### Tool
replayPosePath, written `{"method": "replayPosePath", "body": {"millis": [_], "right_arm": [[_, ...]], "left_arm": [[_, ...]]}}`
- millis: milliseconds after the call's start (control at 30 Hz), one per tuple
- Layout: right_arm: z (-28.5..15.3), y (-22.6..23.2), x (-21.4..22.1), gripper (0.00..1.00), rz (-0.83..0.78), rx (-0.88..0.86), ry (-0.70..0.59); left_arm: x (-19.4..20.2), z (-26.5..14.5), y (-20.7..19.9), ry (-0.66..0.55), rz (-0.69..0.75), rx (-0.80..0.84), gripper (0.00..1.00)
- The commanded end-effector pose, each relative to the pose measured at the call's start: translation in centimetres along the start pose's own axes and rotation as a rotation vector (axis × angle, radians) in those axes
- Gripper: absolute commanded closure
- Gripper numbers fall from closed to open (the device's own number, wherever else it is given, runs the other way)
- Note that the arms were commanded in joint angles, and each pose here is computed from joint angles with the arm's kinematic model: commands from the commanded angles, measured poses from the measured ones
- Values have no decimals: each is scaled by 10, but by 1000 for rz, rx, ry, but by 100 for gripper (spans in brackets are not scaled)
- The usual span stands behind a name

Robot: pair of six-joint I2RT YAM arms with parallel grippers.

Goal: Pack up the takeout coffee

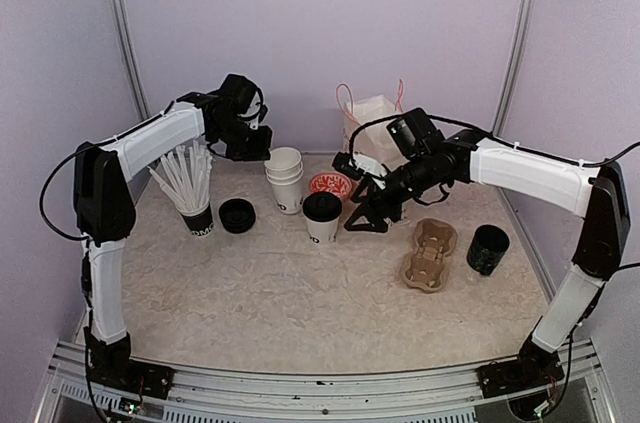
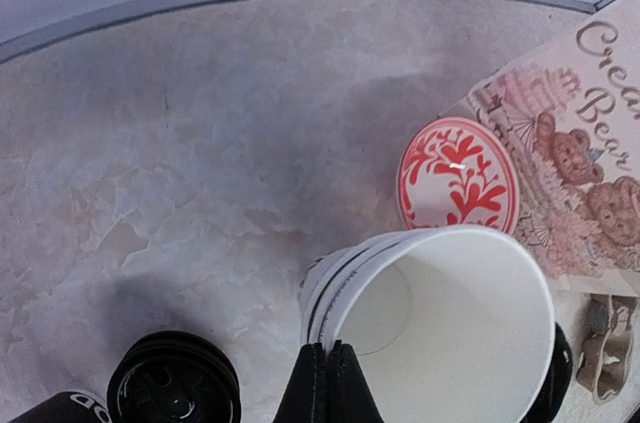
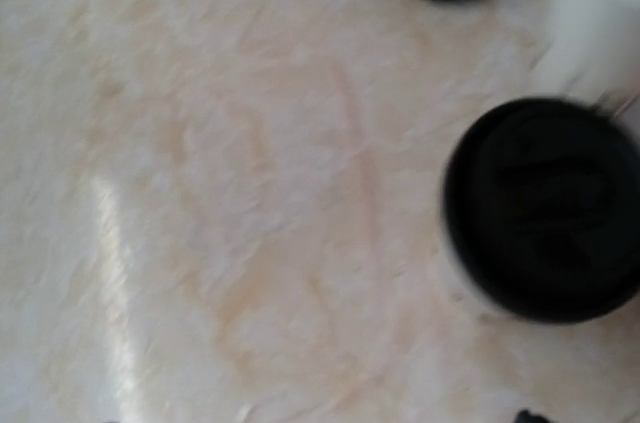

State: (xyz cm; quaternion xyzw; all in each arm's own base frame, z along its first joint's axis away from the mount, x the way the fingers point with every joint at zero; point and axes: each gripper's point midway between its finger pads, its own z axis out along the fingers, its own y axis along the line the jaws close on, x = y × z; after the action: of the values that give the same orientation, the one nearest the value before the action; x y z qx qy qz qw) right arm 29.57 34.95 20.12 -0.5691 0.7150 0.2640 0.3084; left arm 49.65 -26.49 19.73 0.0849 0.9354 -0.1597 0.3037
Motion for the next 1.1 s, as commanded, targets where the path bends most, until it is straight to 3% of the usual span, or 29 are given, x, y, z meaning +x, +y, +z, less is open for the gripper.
{"method": "replayPosePath", "body": {"millis": [0, 333, 600, 833, 1067], "right_arm": [[-8, -28, -38, 18, 63, 90, -87], [15, -46, -69, 27, 210, 35, -135], [11, -39, -70, 27, 188, 13, -142], [-26, -16, -66, 23, 62, 20, -178], [-60, -5, -20, 21, 61, -41, -153]], "left_arm": [[-11, -30, -6, -91, -9, 73, 100], [15, -66, -2, -109, -29, 155, 100], [-3, -125, -13, -234, -5, 143, 100], [16, -172, -65, -220, 204, 211, 100], [110, -151, -141, -10, 505, 307, 99]]}}
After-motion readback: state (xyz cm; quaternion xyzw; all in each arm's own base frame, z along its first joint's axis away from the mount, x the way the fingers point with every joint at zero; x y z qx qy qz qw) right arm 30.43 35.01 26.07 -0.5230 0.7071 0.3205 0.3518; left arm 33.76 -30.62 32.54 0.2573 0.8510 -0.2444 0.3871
